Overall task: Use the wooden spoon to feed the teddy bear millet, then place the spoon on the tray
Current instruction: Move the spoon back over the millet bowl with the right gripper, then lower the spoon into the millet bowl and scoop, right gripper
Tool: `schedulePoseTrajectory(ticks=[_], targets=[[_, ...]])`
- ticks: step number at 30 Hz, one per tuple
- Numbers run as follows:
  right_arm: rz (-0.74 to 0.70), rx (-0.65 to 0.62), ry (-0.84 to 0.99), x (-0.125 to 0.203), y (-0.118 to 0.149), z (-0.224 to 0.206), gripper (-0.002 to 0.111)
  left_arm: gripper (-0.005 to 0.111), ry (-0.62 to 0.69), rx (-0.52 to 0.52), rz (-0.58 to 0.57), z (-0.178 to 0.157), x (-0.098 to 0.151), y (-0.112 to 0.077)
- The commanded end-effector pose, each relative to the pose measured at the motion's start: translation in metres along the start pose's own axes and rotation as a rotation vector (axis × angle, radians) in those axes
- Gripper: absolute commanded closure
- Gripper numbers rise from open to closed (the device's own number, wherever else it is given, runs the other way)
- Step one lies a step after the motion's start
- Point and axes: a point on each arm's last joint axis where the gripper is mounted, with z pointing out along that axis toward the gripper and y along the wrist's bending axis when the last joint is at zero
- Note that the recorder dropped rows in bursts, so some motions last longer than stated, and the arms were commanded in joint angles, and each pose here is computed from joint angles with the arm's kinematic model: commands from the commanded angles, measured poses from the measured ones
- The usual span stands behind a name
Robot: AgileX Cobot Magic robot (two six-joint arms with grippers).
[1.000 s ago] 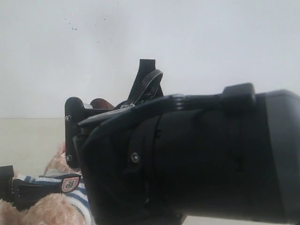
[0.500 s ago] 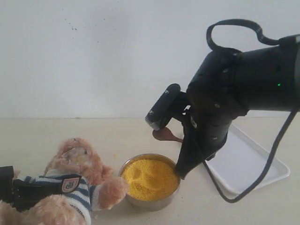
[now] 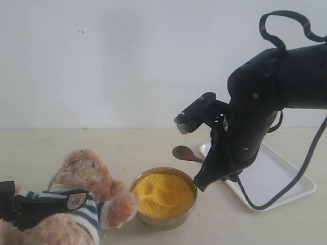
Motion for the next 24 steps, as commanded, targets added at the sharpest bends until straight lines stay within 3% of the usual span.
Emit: schedulePoseTrajectory(ticks=[1,7,24], targets=[[0.001,-0.009,0.024,0.003,-0.002,-0.002,0.108,0.103,-0.007,0.037,0.013,0.0,-0.001,-0.004],[-0.009,-0.097,0.048,0.005,0.006,-0.003,0.108,0.103,-0.012,0.037,0.011,0.0,-0.002,-0.005],[-0.046,-0.09,0.127,0.013,0.006,-0.004,0.108,0.103,-0.027,0.04,0.005,0.0,-0.003,-0.005]])
